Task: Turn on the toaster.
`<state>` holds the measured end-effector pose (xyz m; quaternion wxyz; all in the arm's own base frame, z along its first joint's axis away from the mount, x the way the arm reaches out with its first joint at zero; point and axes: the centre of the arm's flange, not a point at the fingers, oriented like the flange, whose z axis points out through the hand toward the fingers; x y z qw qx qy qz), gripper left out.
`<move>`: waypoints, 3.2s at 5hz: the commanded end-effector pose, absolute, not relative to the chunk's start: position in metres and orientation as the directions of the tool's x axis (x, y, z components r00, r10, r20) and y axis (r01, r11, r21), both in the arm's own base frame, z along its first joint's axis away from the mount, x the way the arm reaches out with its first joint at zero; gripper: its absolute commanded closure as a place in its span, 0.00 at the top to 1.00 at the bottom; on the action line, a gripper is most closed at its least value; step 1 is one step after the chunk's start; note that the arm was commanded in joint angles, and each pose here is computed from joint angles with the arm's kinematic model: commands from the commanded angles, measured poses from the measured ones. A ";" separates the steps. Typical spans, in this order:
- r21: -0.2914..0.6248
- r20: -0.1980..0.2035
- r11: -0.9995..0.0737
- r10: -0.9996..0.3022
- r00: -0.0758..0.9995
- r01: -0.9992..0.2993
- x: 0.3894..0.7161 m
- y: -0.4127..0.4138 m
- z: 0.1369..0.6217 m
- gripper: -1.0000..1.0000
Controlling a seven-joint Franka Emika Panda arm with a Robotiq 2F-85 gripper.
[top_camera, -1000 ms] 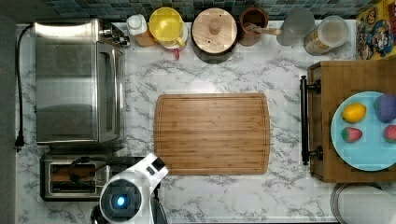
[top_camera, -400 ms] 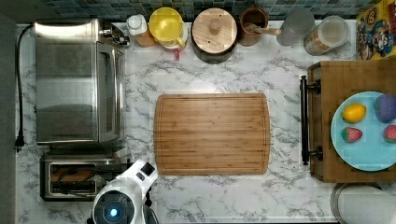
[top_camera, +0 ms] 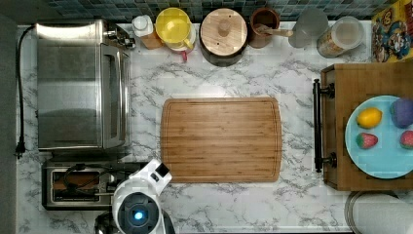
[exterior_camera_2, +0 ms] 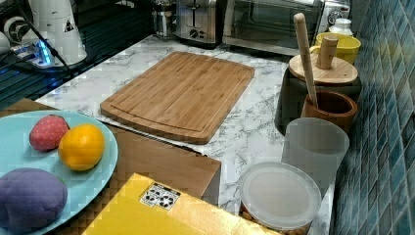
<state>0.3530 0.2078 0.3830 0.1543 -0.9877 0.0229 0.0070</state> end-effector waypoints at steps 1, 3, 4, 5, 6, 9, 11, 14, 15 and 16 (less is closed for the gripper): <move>-0.322 -0.059 -0.946 0.052 0.997 0.031 0.353 0.236 0.395 0.00; -0.309 -0.042 -0.951 0.033 0.999 0.018 0.358 0.242 0.384 0.00; -0.281 -0.040 -0.959 -0.038 0.998 -0.048 0.368 0.234 0.370 0.00; -0.250 -0.042 -0.962 -0.100 0.994 -0.107 0.375 0.226 0.355 0.00; -0.219 -0.131 -0.967 -0.103 0.986 -0.131 0.386 0.221 0.329 0.00; -0.173 -0.294 -0.981 -0.030 0.955 -0.083 0.358 0.235 0.254 0.00; -0.110 -0.363 -0.991 -0.035 0.931 -0.080 0.309 0.229 0.188 0.00; -0.014 -0.342 -0.996 -0.080 0.936 -0.091 0.318 0.220 0.190 0.00; -0.014 -0.342 -0.996 -0.081 0.936 -0.091 0.318 0.220 0.189 0.00; -0.014 -0.342 -0.996 -0.081 0.936 -0.091 0.318 0.220 0.189 0.00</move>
